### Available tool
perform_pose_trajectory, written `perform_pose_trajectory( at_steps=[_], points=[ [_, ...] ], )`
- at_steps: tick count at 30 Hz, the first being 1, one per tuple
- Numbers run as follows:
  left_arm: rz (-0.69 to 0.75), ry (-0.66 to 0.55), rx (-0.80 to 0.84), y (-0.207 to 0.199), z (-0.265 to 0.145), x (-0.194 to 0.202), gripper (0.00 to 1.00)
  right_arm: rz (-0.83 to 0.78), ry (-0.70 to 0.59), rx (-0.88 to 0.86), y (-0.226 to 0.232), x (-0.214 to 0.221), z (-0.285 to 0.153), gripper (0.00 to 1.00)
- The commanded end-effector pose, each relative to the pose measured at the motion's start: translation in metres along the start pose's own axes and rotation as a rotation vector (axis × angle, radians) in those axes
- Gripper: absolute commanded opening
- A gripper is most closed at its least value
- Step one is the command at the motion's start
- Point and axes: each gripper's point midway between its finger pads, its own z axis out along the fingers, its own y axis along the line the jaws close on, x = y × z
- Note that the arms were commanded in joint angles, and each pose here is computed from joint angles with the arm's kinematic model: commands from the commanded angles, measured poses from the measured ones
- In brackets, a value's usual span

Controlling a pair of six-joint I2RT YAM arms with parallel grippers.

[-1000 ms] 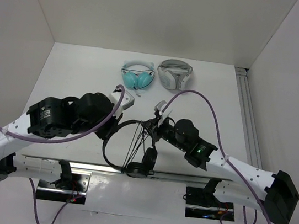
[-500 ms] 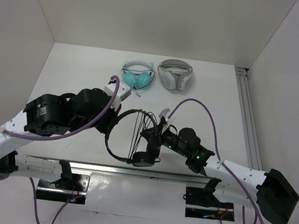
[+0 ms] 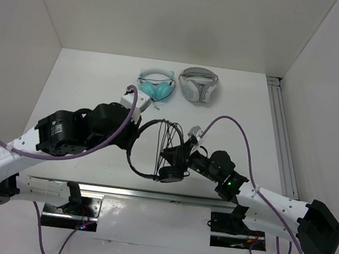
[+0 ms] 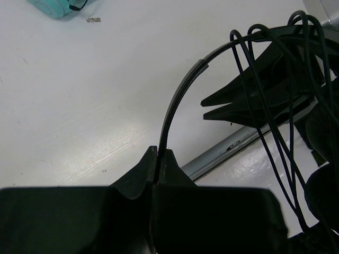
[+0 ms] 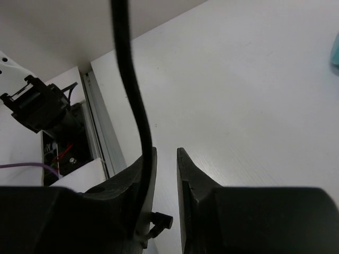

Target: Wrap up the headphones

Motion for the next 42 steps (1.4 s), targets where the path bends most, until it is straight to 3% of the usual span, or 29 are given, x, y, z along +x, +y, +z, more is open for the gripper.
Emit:
perform_pose_trajectory(
  at_steps=[1,5,6,7,8,10,13,17,19,20,21,31,37,42],
  points=[
    [-0.131,-0.163,0.046,-0.005,-0.017,-0.036,0.00,0.011,-0.089,-0.003,0.003,-0.021,-0.004,0.29],
    [-0.176,-0.211,0.060,-0.002,-0.027,-0.044,0.00,0.023,-0.106,0.051,-0.006,-0.018,-0.012,0.22],
    [-0.192,-0.223,0.057,-0.002,-0.027,-0.047,0.00,0.025,-0.104,0.077,-0.011,-0.015,-0.013,0.16],
    [-0.197,-0.233,0.062,0.000,-0.031,-0.048,0.00,0.033,-0.116,0.073,-0.010,-0.019,-0.014,0.04],
    [-0.202,-0.242,0.066,0.001,-0.034,-0.049,0.00,0.032,-0.129,0.082,-0.011,-0.022,-0.015,0.02],
    [-0.217,-0.250,0.072,0.000,-0.035,-0.051,0.00,0.032,-0.129,0.082,-0.011,-0.022,-0.015,0.02],
    [-0.232,-0.257,0.077,-0.001,-0.035,-0.051,0.00,0.041,-0.125,0.070,-0.008,-0.022,-0.015,0.15],
    [-0.251,-0.258,0.080,-0.001,-0.031,-0.046,0.00,0.036,-0.142,0.026,0.002,-0.031,-0.013,0.20],
    [-0.253,-0.260,0.095,-0.005,-0.027,-0.046,0.00,0.035,-0.159,0.020,0.007,-0.040,-0.012,0.14],
    [-0.237,-0.248,0.109,-0.009,-0.024,-0.042,0.00,0.040,-0.150,0.045,0.004,-0.038,-0.013,0.02],
    [-0.236,-0.244,0.118,-0.010,-0.024,-0.042,0.00,0.040,-0.173,0.067,0.002,-0.047,-0.015,0.00],
    [-0.148,-0.100,0.186,-0.031,-0.002,-0.005,0.00,-0.085,-0.134,0.356,-0.040,-0.086,-0.021,0.00],
    [-0.115,-0.025,0.271,-0.047,0.003,0.015,0.00,-0.134,-0.095,0.375,-0.043,-0.094,-0.013,0.00],
    [-0.112,-0.041,0.310,-0.048,-0.006,0.014,0.00,-0.153,-0.070,0.380,-0.046,-0.089,-0.008,0.00]
  ],
)
